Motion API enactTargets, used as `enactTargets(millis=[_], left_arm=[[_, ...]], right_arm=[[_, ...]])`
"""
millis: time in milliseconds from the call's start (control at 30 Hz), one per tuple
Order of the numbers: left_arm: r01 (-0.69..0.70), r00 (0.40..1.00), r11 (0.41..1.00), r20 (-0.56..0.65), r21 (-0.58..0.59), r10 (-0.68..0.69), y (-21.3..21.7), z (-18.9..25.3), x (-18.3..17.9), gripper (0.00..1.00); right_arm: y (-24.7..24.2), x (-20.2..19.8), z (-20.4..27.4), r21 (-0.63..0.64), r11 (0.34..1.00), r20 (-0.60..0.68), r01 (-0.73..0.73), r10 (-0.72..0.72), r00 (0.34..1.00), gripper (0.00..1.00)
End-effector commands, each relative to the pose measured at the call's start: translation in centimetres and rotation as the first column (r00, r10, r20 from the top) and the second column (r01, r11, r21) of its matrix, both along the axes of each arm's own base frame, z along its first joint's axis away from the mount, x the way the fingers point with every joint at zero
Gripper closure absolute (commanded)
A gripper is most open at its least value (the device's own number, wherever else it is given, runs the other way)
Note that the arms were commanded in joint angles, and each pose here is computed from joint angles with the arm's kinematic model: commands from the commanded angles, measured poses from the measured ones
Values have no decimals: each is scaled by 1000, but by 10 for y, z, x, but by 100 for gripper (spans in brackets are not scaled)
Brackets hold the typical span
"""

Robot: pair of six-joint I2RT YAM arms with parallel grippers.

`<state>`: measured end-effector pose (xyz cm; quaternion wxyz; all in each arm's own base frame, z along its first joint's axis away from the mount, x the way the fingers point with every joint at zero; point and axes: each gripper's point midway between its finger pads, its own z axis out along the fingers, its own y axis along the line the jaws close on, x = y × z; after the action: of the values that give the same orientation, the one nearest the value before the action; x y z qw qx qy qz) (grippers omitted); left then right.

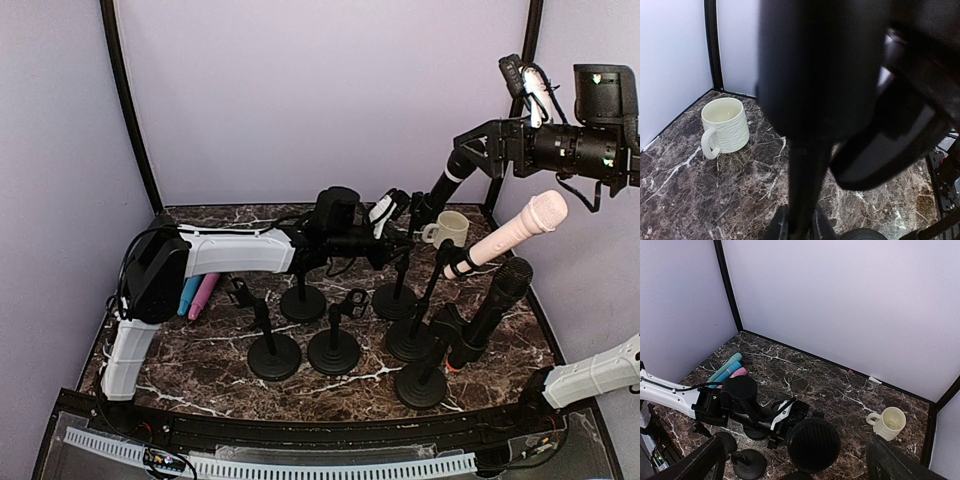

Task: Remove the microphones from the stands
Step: Adjust the microphone stand with the microphone at the center of the board.

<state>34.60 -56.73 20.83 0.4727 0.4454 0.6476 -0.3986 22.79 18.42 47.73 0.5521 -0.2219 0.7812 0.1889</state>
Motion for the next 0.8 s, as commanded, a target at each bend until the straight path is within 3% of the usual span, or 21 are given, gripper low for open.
enactTargets(millis=[0,133,500,767], left_arm=[[8,996,1000,88,-16,-6,-4,27,-1,91],[11,992,1000,129,-6,-11,-3,33,-3,100],[-58,952,998,303,34,44,33,65,1,100],[-69,949,998,310,6,64,64,73,10,100]], right_arm=[[-2,-2,20,55,998,51,-4,1,999,1],[-4,-1,23,56,998,59,13,-16,998,1],[-5,16,31,49,995,81,82,-86,993,1],[11,27,30,51,997,82,57,-61,995,1]])
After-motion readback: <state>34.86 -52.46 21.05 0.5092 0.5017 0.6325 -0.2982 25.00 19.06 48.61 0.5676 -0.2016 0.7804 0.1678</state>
